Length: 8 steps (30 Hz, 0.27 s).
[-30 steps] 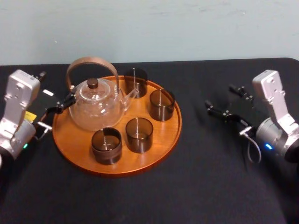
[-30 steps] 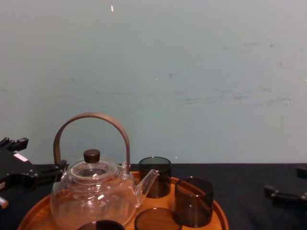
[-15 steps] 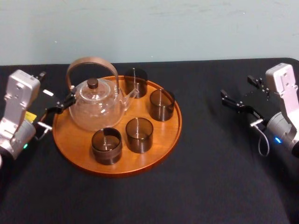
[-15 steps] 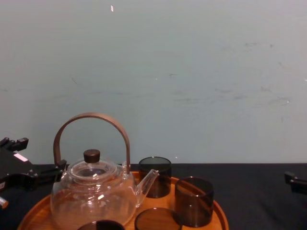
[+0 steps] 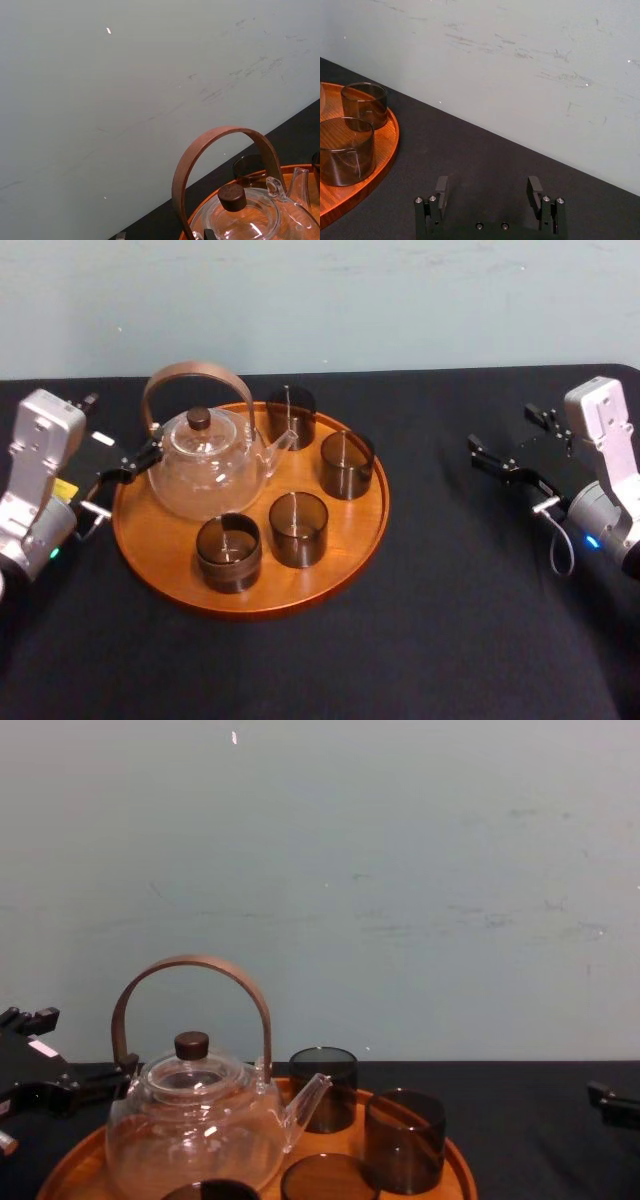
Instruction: Pick up the glass from the table and place it on the tray.
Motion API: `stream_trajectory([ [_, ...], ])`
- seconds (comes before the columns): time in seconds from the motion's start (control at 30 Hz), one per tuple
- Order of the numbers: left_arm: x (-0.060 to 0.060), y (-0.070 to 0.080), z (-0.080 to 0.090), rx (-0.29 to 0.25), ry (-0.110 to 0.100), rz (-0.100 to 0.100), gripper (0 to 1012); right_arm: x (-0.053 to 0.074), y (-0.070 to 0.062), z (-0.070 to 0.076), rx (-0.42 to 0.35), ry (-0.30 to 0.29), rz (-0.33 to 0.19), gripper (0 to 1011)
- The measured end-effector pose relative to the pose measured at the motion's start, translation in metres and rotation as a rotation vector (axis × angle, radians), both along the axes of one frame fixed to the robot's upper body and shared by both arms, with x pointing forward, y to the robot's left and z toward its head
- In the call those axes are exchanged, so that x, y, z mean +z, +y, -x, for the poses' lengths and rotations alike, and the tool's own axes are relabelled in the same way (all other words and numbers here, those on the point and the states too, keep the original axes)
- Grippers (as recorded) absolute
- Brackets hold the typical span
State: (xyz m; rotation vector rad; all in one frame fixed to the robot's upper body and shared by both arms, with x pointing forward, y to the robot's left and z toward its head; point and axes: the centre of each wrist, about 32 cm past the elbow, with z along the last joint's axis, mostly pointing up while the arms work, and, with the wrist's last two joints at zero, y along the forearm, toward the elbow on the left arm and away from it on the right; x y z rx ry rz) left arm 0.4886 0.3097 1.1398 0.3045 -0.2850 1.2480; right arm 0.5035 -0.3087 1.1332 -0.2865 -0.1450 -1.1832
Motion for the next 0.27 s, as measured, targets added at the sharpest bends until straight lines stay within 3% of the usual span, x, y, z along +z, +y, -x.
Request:
stream_trajectory([
  [0.27,0.0000,0.0000,0.0000,0.000,0.000,0.000,1010,-0.0002,0.0000,-0.0001,0.002,0.002,0.000,1002],
])
